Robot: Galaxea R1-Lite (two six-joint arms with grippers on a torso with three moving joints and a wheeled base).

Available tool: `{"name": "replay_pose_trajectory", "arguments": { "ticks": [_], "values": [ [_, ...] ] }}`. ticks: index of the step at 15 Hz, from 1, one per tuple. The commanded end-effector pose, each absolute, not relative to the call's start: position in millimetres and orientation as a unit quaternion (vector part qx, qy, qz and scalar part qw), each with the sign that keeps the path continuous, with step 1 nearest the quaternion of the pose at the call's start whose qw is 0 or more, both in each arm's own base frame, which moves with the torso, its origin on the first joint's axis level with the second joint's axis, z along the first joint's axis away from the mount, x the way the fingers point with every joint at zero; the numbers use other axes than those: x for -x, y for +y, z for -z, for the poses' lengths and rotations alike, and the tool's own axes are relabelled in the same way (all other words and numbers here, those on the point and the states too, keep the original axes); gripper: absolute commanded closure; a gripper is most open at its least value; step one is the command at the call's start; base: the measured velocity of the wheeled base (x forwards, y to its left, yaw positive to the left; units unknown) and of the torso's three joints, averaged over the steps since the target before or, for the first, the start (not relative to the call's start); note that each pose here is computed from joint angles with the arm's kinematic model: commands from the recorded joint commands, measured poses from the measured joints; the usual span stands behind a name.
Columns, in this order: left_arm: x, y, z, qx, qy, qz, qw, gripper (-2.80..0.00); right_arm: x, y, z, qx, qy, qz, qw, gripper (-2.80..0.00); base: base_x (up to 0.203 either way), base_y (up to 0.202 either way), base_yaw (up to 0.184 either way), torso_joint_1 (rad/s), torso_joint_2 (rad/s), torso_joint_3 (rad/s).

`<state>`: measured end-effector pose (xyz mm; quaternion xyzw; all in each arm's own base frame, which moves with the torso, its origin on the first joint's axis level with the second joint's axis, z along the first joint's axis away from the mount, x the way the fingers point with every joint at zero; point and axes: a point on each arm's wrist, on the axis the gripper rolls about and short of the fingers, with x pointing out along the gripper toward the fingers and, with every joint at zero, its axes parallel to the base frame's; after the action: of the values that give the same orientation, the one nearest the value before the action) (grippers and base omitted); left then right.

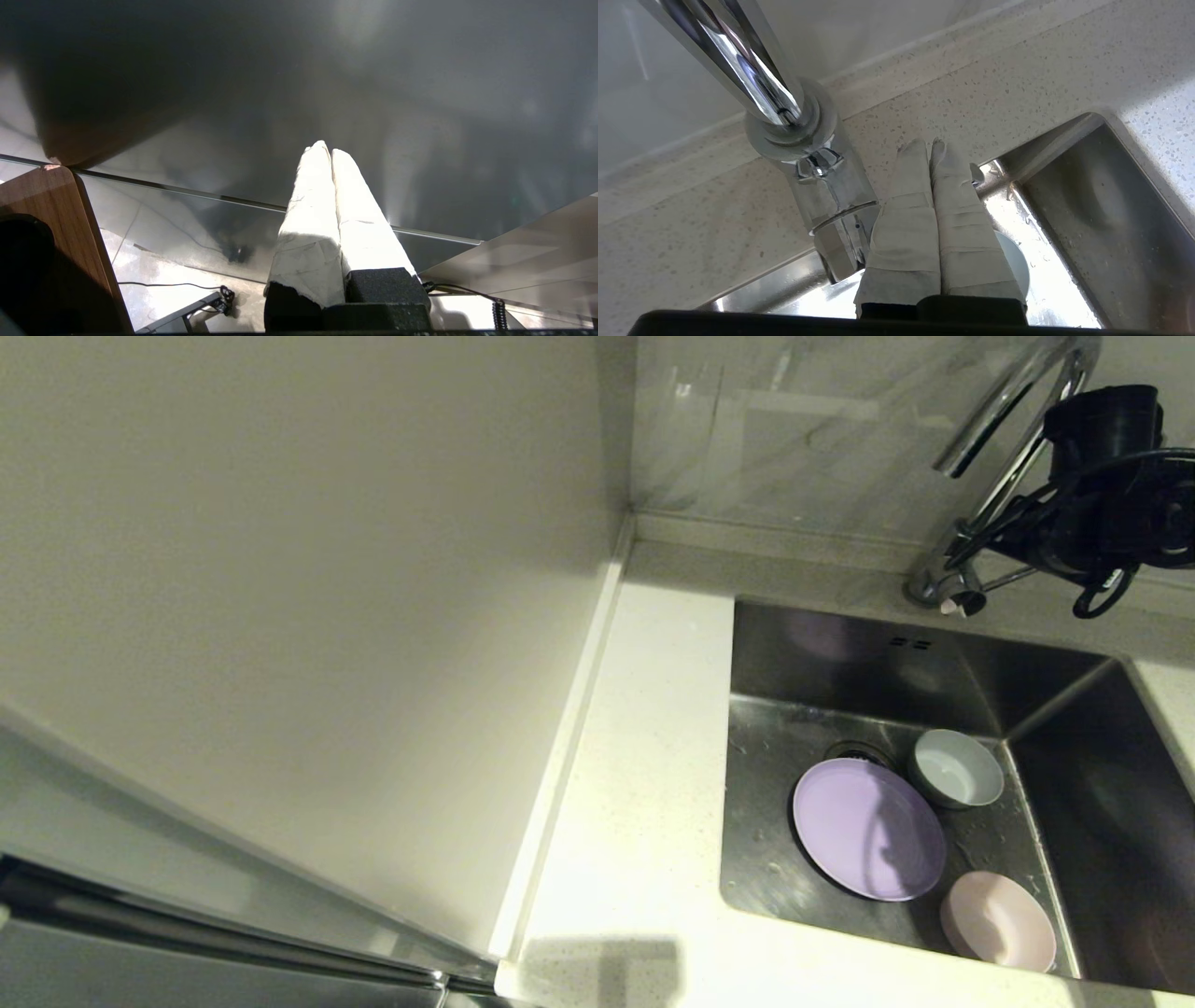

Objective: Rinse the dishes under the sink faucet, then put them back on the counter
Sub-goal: Turn on the faucet

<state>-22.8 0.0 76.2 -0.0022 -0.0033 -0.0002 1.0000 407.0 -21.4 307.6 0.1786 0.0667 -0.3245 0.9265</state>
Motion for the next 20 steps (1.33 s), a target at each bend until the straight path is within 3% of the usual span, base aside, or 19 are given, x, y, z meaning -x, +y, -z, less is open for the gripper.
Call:
{"name": "replay_pose_trajectory", "arguments": {
  "ticks": [1,11,20],
  "values": [
    [22.6,0.0,-75.6,0.002,-0.003,0.0,1.0,0.0,-410.6,-21.6,-302.0,-0.176,0.073,0.33,0.925,0.0,0.0,0.0,0.0,0.0,0.0,0.0],
    [22.6,0.0,-75.3,0.002,-0.002,0.0,1.0,0.0,-391.8,-23.0,-301.7,-0.159,0.123,0.341,0.918,0.0,0.0,0.0,0.0,0.0,0.0,0.0],
    [22.6,0.0,-75.3,0.002,-0.002,0.0,1.0,0.0,-378.7,-30.0,-334.2,-0.171,0.051,0.335,0.925,0.0,0.0,0.0,0.0,0.0,0.0,0.0]
  ]
}}
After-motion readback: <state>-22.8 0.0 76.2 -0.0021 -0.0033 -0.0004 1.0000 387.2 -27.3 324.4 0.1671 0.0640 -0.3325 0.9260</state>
